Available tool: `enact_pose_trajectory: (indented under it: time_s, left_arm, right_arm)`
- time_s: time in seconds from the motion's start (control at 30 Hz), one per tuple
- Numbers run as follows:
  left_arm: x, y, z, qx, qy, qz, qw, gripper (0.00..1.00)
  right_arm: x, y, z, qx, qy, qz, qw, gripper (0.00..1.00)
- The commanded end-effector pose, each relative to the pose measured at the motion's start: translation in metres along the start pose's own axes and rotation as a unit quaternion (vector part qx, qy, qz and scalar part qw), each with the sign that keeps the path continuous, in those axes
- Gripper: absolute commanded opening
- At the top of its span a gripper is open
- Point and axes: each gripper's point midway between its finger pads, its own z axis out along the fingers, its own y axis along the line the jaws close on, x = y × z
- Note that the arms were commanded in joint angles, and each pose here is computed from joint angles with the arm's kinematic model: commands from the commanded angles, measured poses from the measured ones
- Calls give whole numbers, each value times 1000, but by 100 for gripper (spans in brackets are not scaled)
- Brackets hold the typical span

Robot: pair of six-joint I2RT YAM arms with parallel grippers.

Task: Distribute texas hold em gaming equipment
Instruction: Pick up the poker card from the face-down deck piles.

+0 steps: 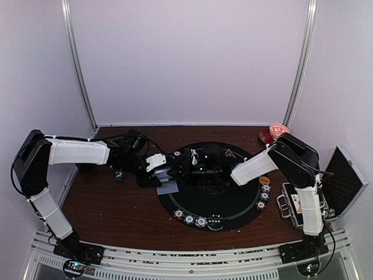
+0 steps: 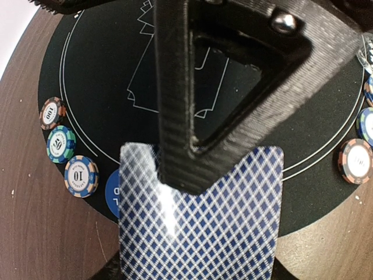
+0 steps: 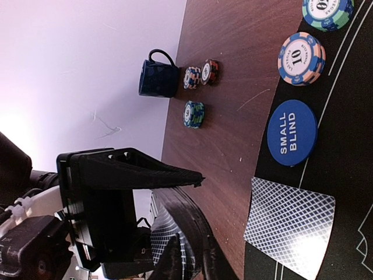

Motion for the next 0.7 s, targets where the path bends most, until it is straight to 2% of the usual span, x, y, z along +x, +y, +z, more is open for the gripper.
enact_pose_trajectory:
  time_s: [0.0, 0.13, 0.67]
  left_arm:
    - [-11, 3, -2, -5, -20, 10, 1000, 57]
    - [-11, 3, -2, -5, -19, 10, 1000, 60]
    - [-10, 3, -1, -5, -17, 9, 1000, 61]
  right_arm:
    - [-3, 9, 4, -24, -3, -2, 1000, 10]
    - [-3, 10, 0, -25, -6, -1, 1000, 0]
    - [-25, 8, -49, -7, -57, -3, 998, 0]
